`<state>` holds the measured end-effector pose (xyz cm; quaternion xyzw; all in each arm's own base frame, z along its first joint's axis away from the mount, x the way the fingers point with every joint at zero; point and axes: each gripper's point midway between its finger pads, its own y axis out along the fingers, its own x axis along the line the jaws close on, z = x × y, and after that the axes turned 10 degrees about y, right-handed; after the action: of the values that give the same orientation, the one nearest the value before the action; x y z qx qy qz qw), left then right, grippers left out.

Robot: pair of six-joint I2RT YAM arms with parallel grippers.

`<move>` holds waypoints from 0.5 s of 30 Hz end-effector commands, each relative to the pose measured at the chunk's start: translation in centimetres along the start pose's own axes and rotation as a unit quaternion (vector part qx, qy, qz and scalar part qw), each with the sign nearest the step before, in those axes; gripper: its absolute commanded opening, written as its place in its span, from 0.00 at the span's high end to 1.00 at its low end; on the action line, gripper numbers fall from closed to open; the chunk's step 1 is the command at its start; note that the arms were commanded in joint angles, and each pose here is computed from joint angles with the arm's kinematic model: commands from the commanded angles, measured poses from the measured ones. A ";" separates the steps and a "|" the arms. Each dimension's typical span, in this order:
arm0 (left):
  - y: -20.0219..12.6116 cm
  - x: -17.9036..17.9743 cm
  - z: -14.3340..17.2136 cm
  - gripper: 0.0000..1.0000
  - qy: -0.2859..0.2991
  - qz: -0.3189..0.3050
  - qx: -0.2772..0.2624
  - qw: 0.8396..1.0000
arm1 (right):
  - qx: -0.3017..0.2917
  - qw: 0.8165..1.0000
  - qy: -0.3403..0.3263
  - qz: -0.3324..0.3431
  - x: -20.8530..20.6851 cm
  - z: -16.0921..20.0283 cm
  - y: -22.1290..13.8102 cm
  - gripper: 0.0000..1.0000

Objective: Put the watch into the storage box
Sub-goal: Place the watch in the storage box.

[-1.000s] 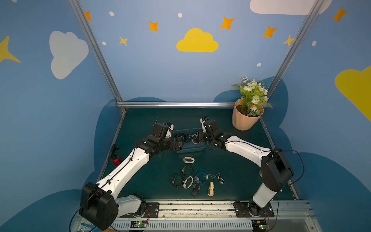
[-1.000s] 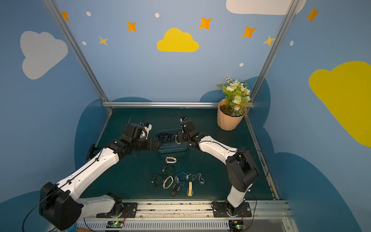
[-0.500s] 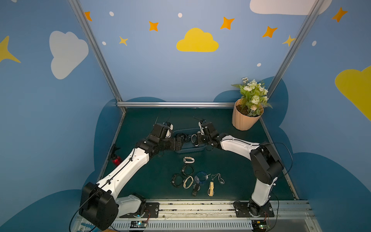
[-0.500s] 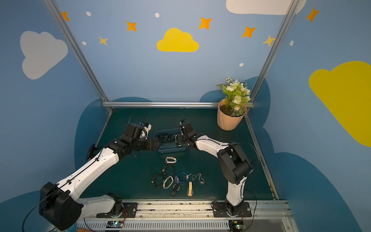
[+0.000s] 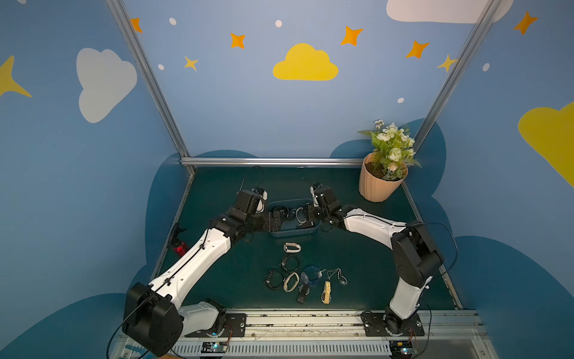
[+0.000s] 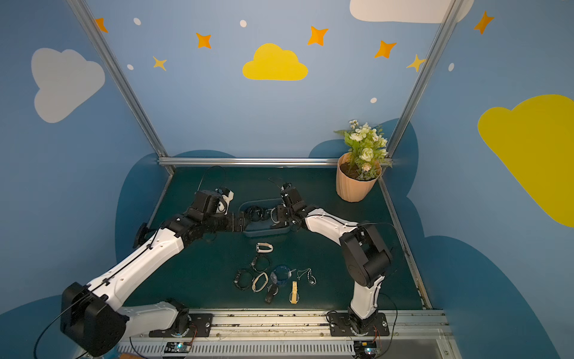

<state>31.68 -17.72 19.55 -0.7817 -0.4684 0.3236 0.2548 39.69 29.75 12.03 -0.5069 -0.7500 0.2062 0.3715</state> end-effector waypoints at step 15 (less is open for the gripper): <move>0.1 0.7 0.0 0.00 -0.011 -0.025 0.016 1.000 | -0.040 0.999 -0.011 0.012 -2.3 0.8 -7.2 0.16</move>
<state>31.76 -17.50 19.22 -0.7738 -0.4736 0.3284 0.2629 35.91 26.19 15.66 -0.5141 -0.7612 0.1817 0.3511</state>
